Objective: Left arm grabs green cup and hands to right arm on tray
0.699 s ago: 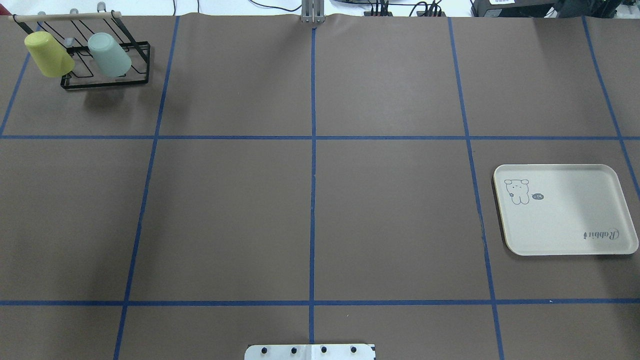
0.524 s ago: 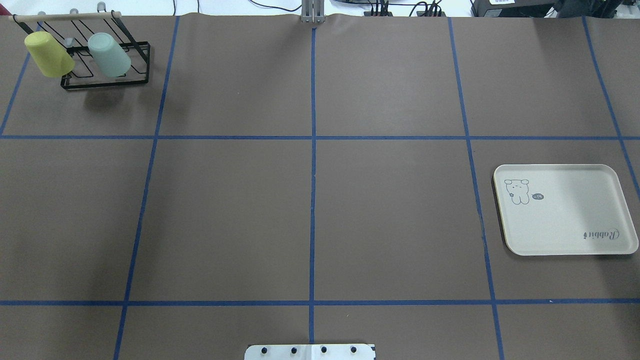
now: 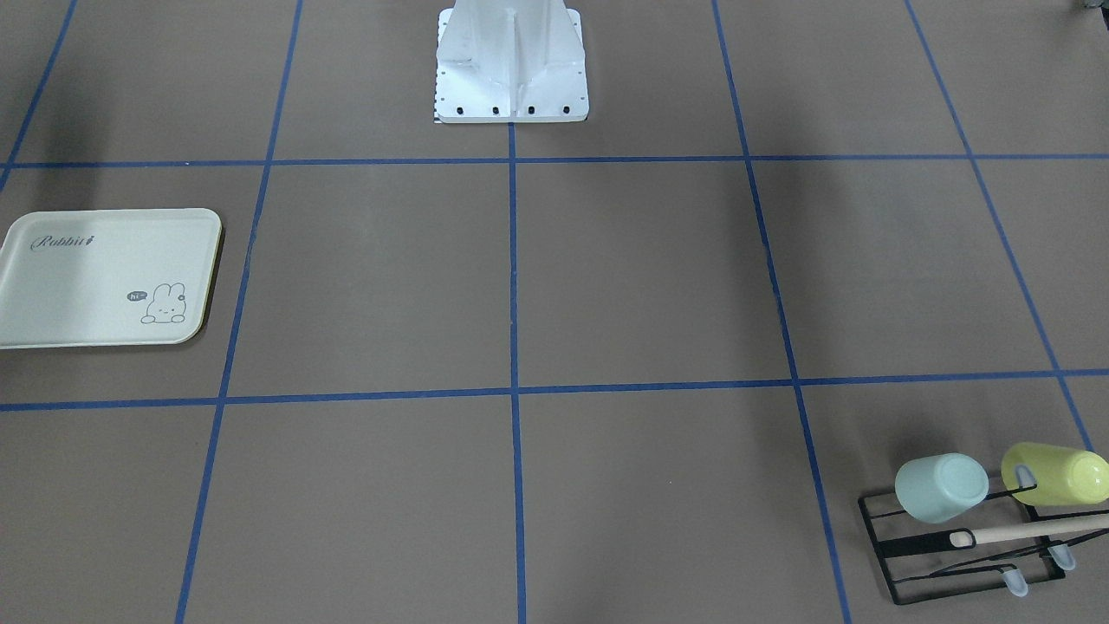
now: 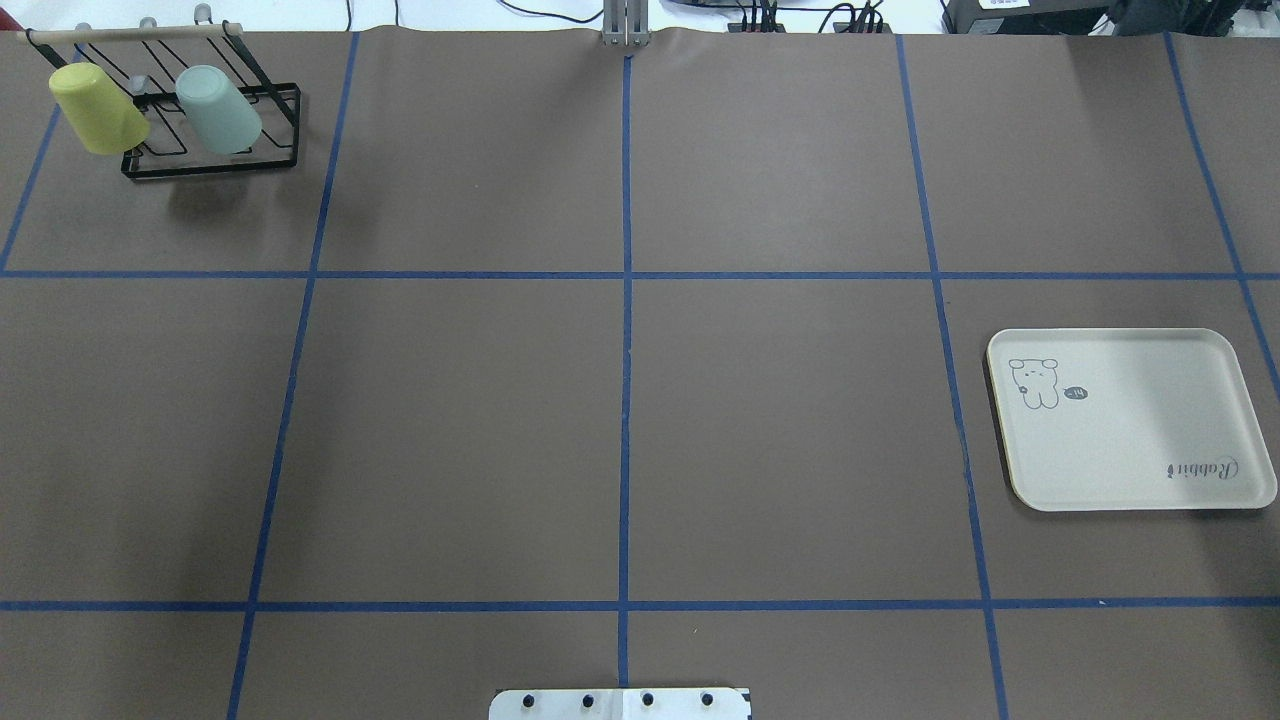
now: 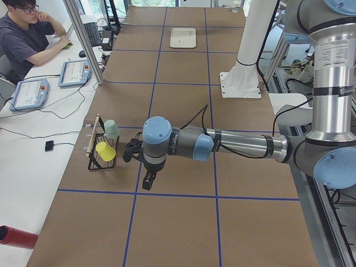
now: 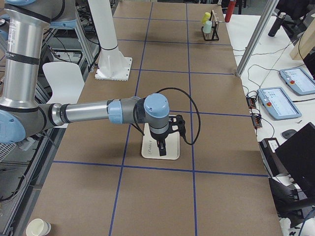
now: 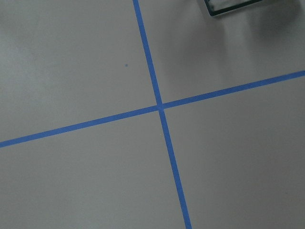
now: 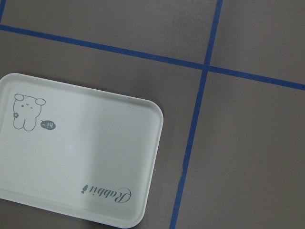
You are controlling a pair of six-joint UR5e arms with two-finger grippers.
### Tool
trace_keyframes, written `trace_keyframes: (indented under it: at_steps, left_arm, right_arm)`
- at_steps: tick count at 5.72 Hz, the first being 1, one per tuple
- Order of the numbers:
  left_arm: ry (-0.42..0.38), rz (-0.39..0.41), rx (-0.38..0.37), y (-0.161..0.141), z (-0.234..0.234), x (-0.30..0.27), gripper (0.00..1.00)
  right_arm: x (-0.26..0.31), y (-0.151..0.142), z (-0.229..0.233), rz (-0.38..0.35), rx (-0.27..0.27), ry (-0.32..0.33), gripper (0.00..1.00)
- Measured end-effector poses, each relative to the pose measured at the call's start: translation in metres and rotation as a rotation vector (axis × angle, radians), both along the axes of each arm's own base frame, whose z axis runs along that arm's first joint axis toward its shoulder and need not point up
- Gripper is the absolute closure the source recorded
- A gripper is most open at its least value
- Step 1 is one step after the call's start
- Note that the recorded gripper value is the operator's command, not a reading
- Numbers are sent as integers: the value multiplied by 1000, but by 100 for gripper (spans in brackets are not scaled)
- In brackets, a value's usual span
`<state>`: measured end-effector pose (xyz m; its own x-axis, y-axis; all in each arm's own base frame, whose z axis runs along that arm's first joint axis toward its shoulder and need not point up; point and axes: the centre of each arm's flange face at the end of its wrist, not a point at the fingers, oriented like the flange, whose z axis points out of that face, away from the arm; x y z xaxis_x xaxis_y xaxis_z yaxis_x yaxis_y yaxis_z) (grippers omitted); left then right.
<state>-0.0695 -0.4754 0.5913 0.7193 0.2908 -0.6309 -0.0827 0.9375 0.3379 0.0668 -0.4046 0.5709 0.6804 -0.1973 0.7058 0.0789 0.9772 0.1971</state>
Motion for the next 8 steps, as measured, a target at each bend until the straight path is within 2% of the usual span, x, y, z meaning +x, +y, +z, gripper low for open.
trace_keyframes:
  at_steps: [1, 2, 3, 4, 5, 6, 7, 8]
  left_arm:
    - [10, 2, 49, -20, -7, 10, 0]
    - [36, -15, 66, -39, -16, 16, 0]
    - [60, -34, 86, -49, -27, 19, 0]
    - [90, -34, 115, -63, -48, 29, 0]
    - [119, -13, 146, -85, -77, 46, 0]
    - [143, -25, 145, -111, -107, 61, 0]
    - [169, -63, 100, -138, -132, 82, 0]
    - [162, -109, 55, -160, -155, 115, 0]
  right_arm:
    - [-4, -16, -16, 17, 9, -5, 0]
    - [-17, -39, -41, 16, 37, -11, 0]
    - [-40, -68, -74, -16, 90, -16, 1]
    - [-66, -93, -109, -31, 126, -30, 1]
    - [-90, -109, -137, -22, 139, -47, 1]
    - [-113, -117, -153, -18, 150, -60, 1]
    - [-135, -121, -162, -15, 152, -69, 1]
    - [-154, -124, -172, -14, 150, -76, 1]
